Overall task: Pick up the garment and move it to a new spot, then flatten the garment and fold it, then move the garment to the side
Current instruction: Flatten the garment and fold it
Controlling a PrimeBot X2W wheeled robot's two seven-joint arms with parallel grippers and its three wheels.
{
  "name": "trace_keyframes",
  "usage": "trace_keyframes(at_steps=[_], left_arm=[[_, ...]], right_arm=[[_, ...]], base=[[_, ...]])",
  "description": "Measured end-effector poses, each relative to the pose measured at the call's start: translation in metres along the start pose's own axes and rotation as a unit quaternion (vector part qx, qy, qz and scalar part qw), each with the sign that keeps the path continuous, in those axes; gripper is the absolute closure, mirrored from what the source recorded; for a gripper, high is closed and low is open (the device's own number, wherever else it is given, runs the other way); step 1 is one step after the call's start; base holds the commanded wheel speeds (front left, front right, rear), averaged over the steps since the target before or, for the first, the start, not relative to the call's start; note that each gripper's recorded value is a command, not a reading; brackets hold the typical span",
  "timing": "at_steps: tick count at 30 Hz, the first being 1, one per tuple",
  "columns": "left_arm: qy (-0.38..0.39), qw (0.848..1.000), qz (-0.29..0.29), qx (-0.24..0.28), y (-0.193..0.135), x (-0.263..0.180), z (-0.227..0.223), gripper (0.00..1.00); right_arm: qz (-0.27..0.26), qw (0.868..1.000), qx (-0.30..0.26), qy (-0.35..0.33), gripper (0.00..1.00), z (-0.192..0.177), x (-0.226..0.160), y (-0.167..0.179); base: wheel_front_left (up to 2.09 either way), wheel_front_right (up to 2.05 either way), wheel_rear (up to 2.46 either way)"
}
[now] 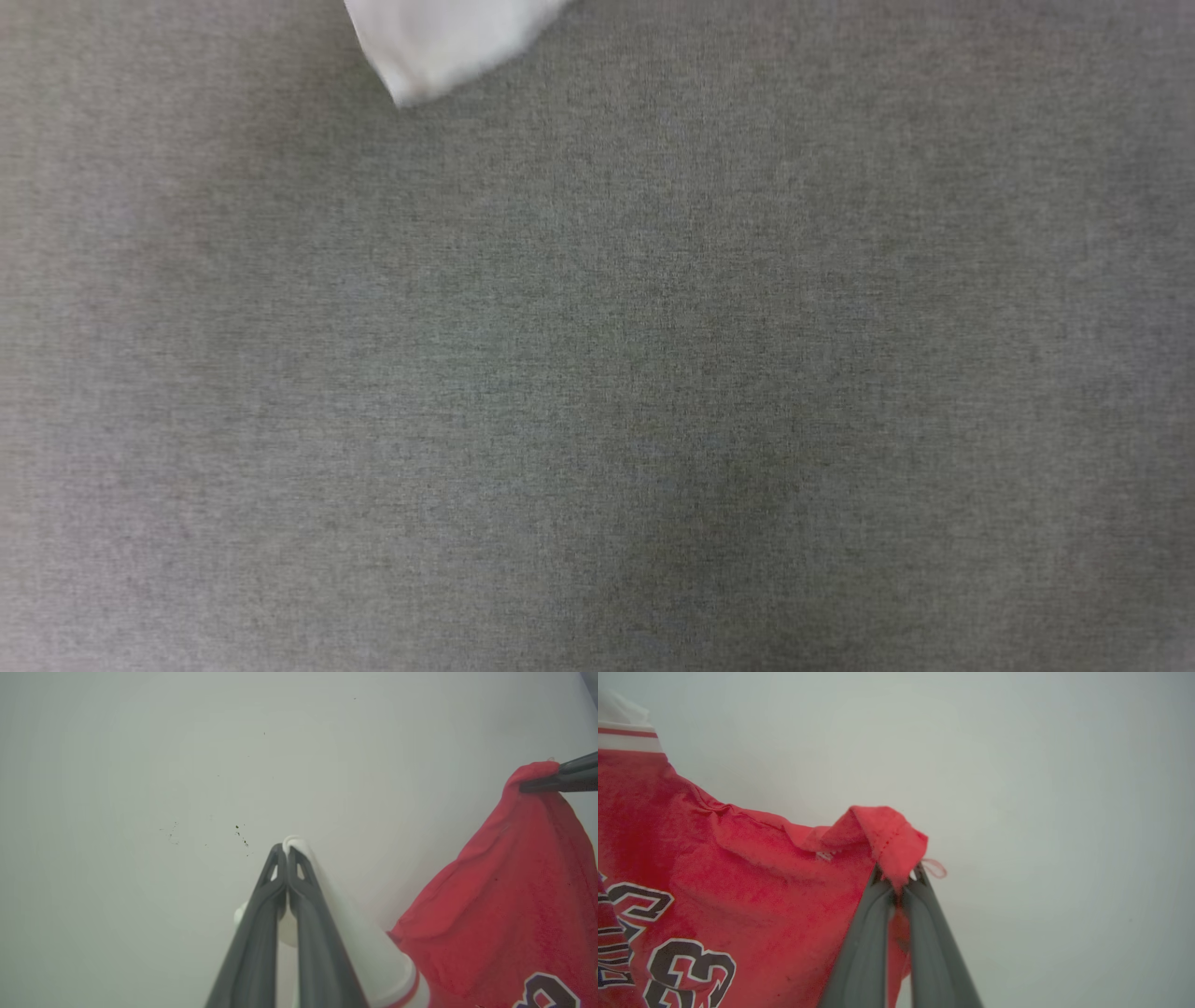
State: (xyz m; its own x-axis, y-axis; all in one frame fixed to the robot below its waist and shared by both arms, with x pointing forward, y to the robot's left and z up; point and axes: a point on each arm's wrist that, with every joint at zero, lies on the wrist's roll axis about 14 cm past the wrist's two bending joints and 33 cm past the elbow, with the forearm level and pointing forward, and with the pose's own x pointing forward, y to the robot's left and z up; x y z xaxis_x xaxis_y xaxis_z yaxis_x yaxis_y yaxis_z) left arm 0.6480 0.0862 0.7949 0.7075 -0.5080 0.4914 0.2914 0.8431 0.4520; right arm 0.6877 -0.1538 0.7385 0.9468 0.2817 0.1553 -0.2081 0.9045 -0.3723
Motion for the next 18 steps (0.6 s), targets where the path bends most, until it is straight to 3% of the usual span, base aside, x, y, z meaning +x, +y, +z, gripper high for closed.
trace_keyframes(at_steps=[9,18], left_arm=[[-0.015,0.999,0.027,0.012,0.030,0.026,-0.010,1.00],[0.070,0.997,0.014,-0.024,0.014,-0.002,-0.086,1.00]], right_arm=[[-0.009,1.000,-0.014,-0.022,1.00,0.005,0.035,-0.002],[0.033,0.998,0.013,0.060,1.00,-0.074,0.034,0.034]], base=[[0.00,0.00,0.00],[0.00,0.00,0.00]])
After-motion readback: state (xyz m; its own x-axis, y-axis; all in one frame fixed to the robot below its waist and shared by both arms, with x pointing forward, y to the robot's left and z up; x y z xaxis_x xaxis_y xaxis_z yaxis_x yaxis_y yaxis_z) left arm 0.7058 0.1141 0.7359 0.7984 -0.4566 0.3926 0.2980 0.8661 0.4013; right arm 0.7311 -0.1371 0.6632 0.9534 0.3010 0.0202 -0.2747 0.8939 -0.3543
